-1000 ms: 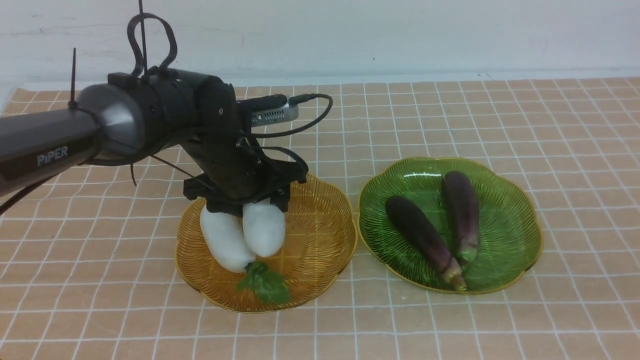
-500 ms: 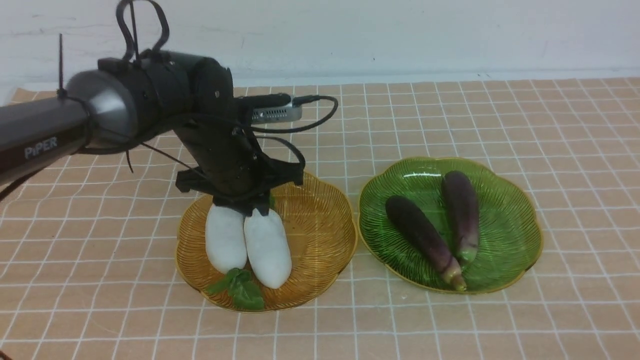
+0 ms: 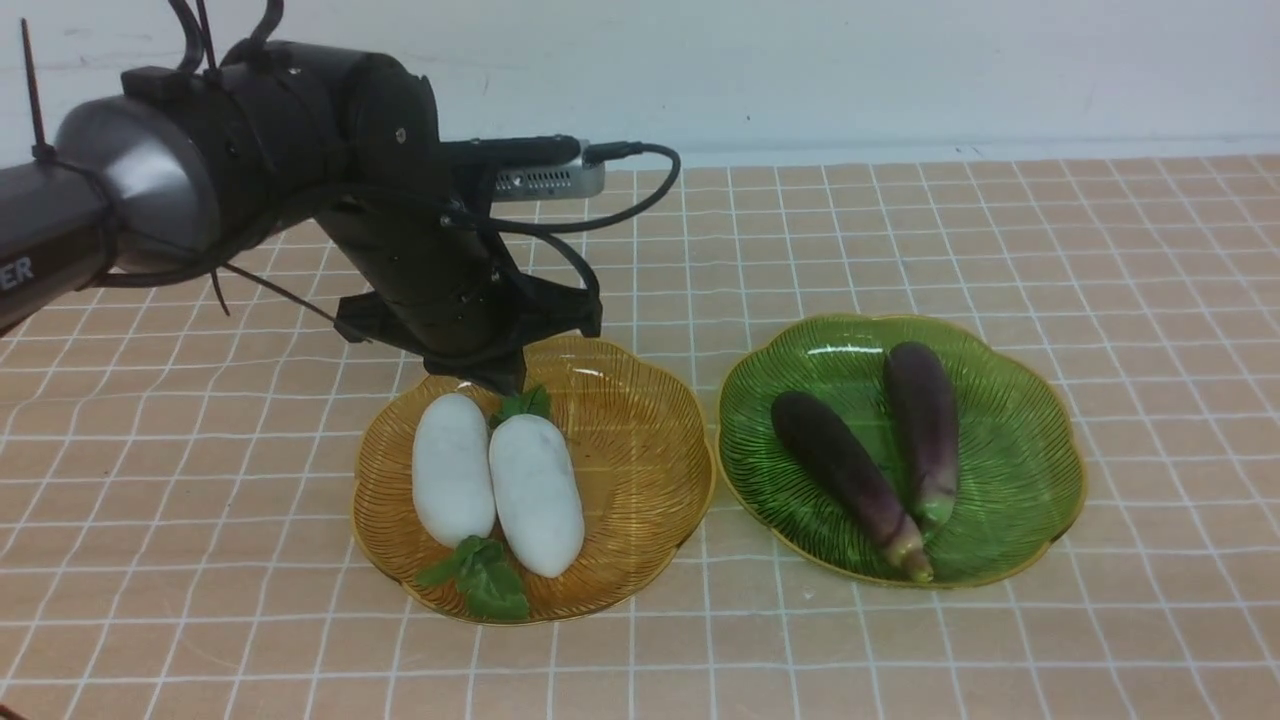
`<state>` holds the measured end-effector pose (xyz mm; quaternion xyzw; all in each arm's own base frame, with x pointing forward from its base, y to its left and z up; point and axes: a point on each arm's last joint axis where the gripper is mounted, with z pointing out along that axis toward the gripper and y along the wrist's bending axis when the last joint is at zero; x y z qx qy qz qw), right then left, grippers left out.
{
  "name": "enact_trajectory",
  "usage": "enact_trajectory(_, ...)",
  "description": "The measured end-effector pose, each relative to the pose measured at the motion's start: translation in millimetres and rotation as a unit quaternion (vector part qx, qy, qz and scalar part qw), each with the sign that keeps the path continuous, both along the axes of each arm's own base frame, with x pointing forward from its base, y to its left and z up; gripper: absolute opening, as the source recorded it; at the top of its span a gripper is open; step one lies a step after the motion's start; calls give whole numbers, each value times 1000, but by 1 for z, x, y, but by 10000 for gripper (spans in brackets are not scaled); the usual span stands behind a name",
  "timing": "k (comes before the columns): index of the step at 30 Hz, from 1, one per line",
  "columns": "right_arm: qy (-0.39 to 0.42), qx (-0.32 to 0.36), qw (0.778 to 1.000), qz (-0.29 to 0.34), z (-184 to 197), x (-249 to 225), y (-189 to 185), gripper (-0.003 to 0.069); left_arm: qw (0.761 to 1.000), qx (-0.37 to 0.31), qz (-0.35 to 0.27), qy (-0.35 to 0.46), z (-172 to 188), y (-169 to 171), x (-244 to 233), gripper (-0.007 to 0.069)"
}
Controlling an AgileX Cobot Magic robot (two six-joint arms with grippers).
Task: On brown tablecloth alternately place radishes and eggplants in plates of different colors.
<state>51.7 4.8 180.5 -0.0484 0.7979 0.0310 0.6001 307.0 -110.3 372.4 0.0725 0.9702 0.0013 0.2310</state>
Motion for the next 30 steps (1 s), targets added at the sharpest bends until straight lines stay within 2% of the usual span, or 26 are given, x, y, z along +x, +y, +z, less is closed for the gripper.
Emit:
enact_trajectory(5, -12, -1, 1000, -15, -3, 2, -1, -17, 999, 0, 1, -34, 22, 17, -36, -4)
enact_trajectory(9, -16, -1, 1000, -15, -3, 2, -1, -17, 999, -2, 1, -40, 24, 35, -81, -4)
enact_trajectory(20, -22, 0, 999, -31, -3, 2, -3, -17, 996, -34, 32, -71, -15, 82, -198, -4)
enact_trajectory(27, -23, 0, 999, -31, -3, 2, -3, -17, 979, -99, 46, -171, -51, 98, -240, -4)
enact_trajectory(30, -23, 0, 999, -31, -3, 2, -3, -17, 963, -129, 36, -235, -67, 100, -247, -4)
